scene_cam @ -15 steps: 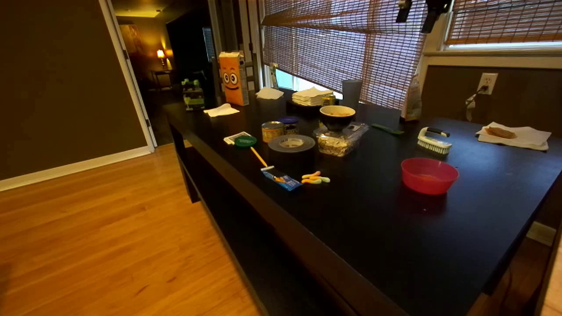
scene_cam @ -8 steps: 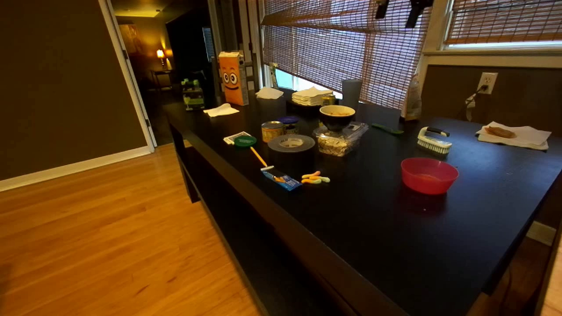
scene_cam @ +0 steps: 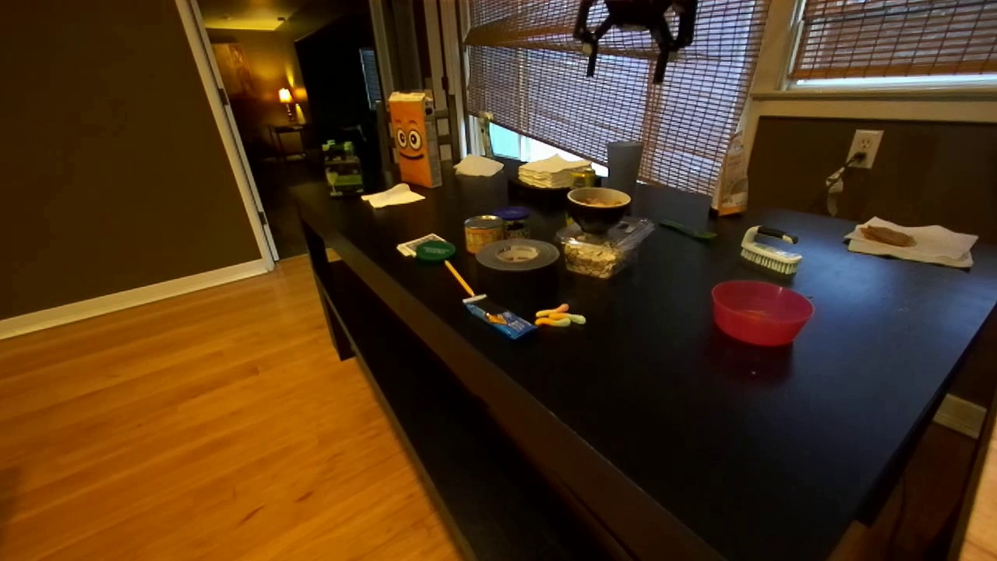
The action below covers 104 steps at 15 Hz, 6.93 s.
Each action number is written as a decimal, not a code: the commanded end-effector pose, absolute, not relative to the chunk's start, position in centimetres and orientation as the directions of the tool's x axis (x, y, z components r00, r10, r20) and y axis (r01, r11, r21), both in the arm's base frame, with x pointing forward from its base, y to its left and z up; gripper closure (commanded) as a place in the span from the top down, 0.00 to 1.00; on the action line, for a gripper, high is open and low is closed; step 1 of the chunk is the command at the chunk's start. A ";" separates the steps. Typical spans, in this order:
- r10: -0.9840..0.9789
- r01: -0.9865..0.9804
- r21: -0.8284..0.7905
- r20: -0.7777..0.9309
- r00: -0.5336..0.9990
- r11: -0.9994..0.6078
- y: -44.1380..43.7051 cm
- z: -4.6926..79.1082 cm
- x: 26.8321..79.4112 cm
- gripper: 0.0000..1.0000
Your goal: Pour the contents from the black bowl into the red bowl
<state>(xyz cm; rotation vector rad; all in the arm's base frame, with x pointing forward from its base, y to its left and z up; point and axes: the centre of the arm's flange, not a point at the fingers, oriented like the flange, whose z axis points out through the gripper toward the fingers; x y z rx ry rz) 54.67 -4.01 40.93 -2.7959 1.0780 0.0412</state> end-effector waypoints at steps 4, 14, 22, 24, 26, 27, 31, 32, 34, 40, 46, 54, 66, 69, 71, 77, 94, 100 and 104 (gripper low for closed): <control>-0.759 -0.750 -0.164 -0.005 0.651 -0.641 -4.3 37.3 58.3 1.00; -0.696 -0.689 -0.101 0.093 0.712 -0.718 -1.4 34.7 62.7 1.00; -0.671 -0.676 -0.026 0.152 0.726 -0.737 -1.1 29.9 65.7 1.00; -0.663 -0.668 -0.031 0.163 0.730 -0.743 -1.3 28.7 66.3 1.00; -0.665 -0.671 -0.029 0.173 0.727 -0.741 -1.8 27.4 67.0 1.00; -0.665 -0.671 -0.031 0.177 0.725 -0.740 -2.0 26.9 67.2 1.00; -0.668 -0.676 -0.025 0.186 0.721 -0.736 -2.8 25.1 68.0 1.00; -0.668 -0.676 -0.023 0.184 0.721 -0.736 -2.9 24.7 68.1 1.00; -0.669 -0.678 -0.016 0.175 0.722 -0.735 -3.1 24.0 68.3 1.00; -0.663 -0.673 0.004 0.170 0.730 -0.740 -3.1 22.5 68.6 0.74; -0.659 -0.671 0.026 0.168 0.733 -0.741 -3.4 21.8 68.3 0.59; -0.660 -0.674 0.038 0.170 0.732 -0.738 -3.8 21.9 67.9 0.02; -0.712 -0.712 -0.003 0.015 0.702 -0.702 -3.6 26.7 61.1 0.02; -0.706 -0.711 -0.065 -0.081 0.703 -0.700 -2.6 26.9 57.8 0.02; -0.711 -0.725 -0.116 -0.140 0.689 -0.679 -2.0 26.5 55.7 0.02; -0.771 -0.820 -0.195 -0.279 0.572 -0.538 -2.4 24.1 48.3 0.02; -0.828 -0.900 -0.116 -0.357 0.433 -0.421 -7.0 20.2 42.3 0.02; -0.810 -0.902 -0.111 -0.405 0.425 -0.418 -8.4 19.4 41.6 0.02; -0.779 -0.892 -0.127 -0.444 0.442 -0.433 -9.3 19.4 40.6 0.02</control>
